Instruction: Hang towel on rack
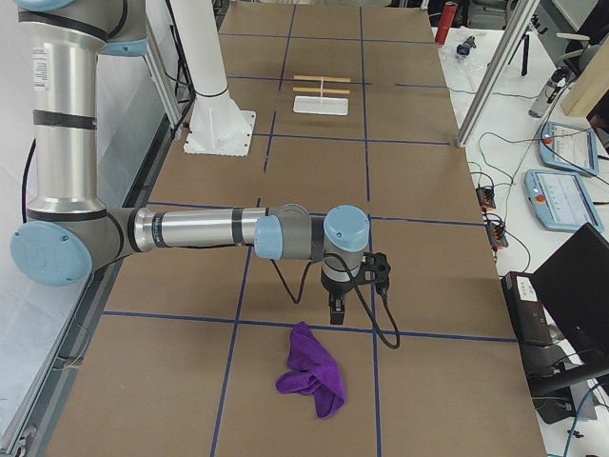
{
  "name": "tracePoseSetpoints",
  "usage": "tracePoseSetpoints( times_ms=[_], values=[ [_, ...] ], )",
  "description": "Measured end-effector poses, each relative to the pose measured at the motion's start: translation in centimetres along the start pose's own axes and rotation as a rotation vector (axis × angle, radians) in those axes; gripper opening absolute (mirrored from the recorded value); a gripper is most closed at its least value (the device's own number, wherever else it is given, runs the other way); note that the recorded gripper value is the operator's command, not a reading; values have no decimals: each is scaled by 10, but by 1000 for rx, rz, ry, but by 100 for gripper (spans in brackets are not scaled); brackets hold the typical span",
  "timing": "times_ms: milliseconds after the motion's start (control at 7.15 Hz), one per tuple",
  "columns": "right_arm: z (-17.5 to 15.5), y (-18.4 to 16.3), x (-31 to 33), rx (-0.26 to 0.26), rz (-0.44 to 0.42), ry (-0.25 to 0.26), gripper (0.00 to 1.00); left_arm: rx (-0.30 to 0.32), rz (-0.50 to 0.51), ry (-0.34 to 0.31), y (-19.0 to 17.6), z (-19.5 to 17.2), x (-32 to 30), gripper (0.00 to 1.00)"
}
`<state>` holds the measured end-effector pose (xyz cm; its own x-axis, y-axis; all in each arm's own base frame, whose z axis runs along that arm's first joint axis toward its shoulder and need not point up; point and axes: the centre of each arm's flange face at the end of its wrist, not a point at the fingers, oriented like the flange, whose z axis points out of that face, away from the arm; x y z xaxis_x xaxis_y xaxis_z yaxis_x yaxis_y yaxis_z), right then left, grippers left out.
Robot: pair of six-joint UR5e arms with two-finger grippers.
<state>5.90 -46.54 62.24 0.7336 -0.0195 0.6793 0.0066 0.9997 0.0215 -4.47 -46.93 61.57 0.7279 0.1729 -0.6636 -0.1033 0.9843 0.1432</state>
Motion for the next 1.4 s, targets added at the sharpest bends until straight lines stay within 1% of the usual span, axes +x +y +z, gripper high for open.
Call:
tracePoseSetpoints(
  times_ms=[419, 559, 699, 978, 1118, 1258, 1398],
  values=[
    [-3, -3, -6, 10, -16, -1, 100, 25, 27, -2, -5, -12, 11, 100],
    [1, -3, -8, 19, -42, 15, 100, 31, 33, -2, -6, -14, 13, 100],
    [13, 2, -2, 27, -71, 40, 100, 33, 37, -2, -7, -15, 14, 100],
    [56, 17, 30, 48, -131, 60, 99, 36, 41, -1, -9, -16, 16, 100],
    [87, 23, 49, 46, -177, 62, 89, 36, 41, 0, -9, -16, 16, 100],
    [116, 28, 63, 39, -229, 68, 82, 36, 42, 1, -9, -16, 16, 100],
    [139, 32, 71, 29, -275, 82, 64, 36, 43, 2, -9, -16, 16, 100]
  ],
)
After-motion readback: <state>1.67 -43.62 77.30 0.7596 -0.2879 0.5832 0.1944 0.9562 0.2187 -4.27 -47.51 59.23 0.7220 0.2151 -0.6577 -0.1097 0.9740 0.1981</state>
